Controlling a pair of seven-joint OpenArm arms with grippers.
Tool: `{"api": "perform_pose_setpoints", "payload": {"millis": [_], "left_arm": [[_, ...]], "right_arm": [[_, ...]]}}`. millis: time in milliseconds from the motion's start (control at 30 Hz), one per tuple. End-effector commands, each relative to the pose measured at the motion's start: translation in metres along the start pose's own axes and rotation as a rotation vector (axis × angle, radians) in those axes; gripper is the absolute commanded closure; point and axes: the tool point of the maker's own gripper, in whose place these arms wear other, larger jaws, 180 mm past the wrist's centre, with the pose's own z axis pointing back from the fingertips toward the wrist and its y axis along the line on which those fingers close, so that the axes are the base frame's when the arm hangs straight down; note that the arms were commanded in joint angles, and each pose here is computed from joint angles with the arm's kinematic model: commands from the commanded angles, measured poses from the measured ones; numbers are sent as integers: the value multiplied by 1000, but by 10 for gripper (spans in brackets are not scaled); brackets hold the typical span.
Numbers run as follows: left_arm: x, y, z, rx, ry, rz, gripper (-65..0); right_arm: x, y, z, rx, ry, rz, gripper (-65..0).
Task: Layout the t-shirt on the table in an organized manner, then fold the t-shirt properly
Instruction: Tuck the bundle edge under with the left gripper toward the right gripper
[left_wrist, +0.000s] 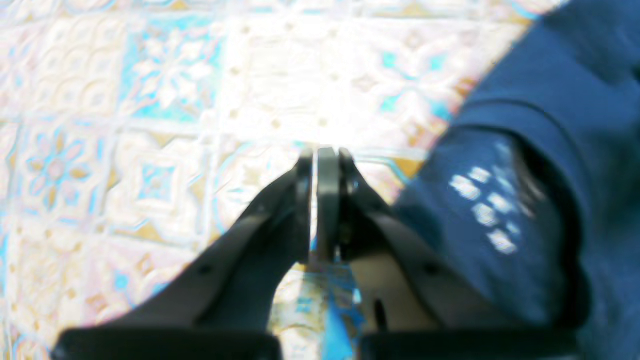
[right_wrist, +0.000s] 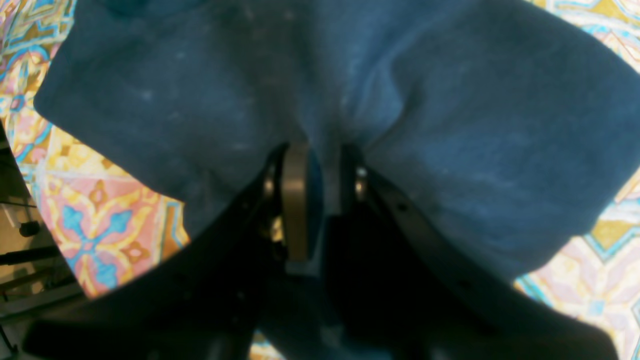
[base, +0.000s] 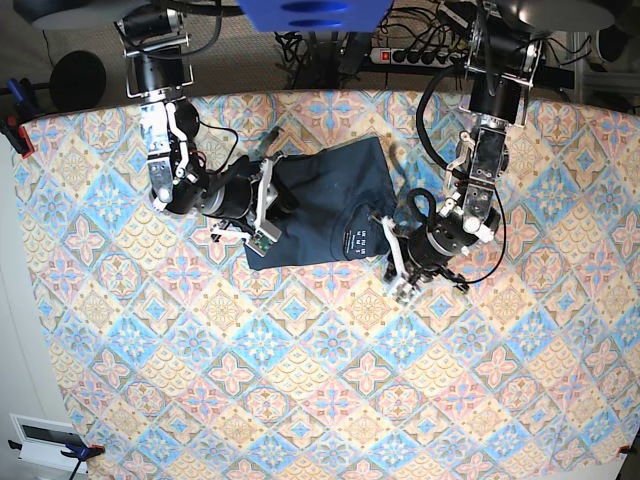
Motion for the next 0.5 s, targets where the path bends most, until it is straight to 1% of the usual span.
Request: {"api": "perform_pose_setpoints", "payload": {"millis": [0, 33, 67, 133, 167, 200, 267, 333, 467], "left_arm": [[20, 26, 6, 82, -63, 52, -16], [19, 42, 10, 137, -73, 119, -29], [16, 49, 12, 164, -79, 172, -44], [6, 54, 17, 192, -87, 261, -85], [3, 55, 19, 199, -96, 303, -116], [-1, 52, 20, 189, -87, 330, -140], [-11, 39, 23, 135, -35, 379, -190], [-14, 21, 27, 49, -11, 438, -224], [-2, -2, 55, -89, -60, 480, -229]], "right_arm": [[5, -8, 4, -25, -2, 14, -100], [6, -8, 4, -26, -3, 15, -100], [6, -8, 4, -26, -3, 15, -100], [6, -8, 4, -26, -3, 15, -100], [6, -9, 4, -26, -3, 16, -100], [6, -9, 4, -26, -3, 16, -100], [6, -9, 4, -26, -3, 16, -100], [6, -9, 4, -26, -3, 16, -100], [4, -10, 5, -29, 0, 13, -100]]}}
